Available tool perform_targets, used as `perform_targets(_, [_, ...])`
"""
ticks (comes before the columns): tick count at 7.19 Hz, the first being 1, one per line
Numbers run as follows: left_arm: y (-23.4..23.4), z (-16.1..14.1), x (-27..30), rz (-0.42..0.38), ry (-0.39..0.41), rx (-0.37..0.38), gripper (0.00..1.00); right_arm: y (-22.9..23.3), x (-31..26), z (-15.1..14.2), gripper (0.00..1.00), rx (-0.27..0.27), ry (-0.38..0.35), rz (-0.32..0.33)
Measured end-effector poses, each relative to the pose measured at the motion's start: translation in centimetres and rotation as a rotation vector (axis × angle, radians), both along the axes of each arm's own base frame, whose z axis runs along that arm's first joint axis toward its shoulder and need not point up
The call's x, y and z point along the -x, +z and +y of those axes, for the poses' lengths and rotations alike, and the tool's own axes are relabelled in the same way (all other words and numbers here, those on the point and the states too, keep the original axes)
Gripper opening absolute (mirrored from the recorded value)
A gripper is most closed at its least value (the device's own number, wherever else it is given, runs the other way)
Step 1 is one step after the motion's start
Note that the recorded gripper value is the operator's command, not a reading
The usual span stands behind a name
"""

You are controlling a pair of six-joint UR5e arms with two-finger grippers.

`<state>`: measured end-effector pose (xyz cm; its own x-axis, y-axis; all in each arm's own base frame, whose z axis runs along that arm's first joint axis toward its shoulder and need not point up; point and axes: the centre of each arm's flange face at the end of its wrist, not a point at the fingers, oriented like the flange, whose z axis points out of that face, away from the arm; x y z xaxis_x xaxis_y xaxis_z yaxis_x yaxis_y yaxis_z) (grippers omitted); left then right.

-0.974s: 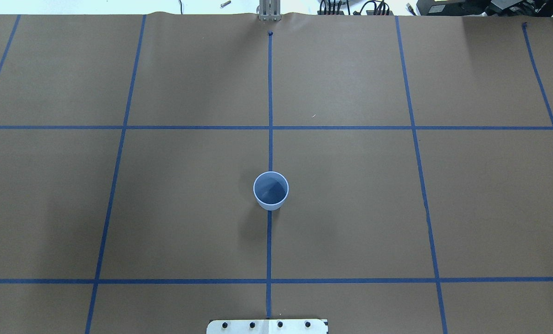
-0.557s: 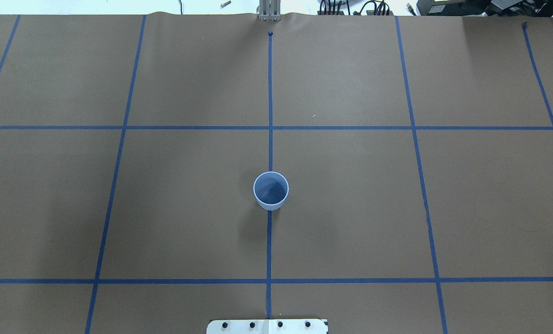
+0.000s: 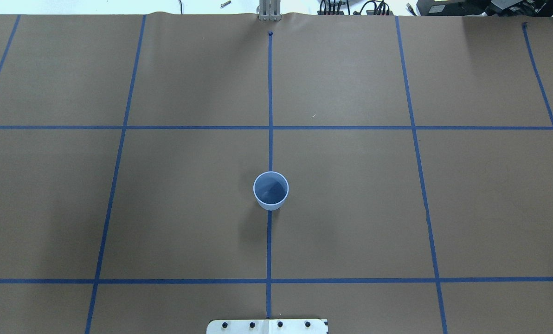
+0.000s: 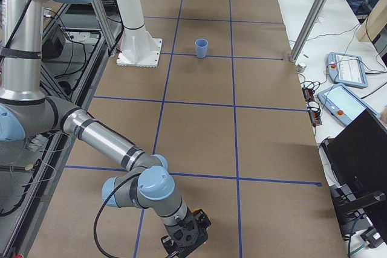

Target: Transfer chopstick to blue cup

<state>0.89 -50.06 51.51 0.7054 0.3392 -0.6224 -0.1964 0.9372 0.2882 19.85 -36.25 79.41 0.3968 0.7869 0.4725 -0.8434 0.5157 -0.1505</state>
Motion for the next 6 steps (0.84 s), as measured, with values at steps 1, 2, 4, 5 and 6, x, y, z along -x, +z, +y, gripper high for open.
perform_targets(1, [-0.1, 0.0, 0.0, 0.0, 0.0, -0.002, 0.99, -0.6, 0.5, -1.4, 0.88, -0.008, -0.006, -0.003])
perform_targets(2, [-0.1, 0.0, 0.0, 0.0, 0.0, -0.003, 0.99, -1.0, 1.3, -2.6, 0.83, -0.01, -0.011, -0.007])
perform_targets(4, [-0.2, 0.0, 0.0, 0.0, 0.0, -0.002, 0.99, -0.7, 2.2, -2.8, 0.64, -0.008, -0.017, -0.011])
perform_targets(5, [-0.2, 0.0, 0.0, 0.001, 0.0, -0.003, 0.99, -0.3, 2.3, -2.6, 0.58, -0.003, -0.018, -0.013])
perform_targets(6, [-0.2, 0.0, 0.0, 0.001, 0.0, -0.004, 0.99, 0.0, 2.4, -2.4, 0.52, 0.002, -0.019, -0.016])
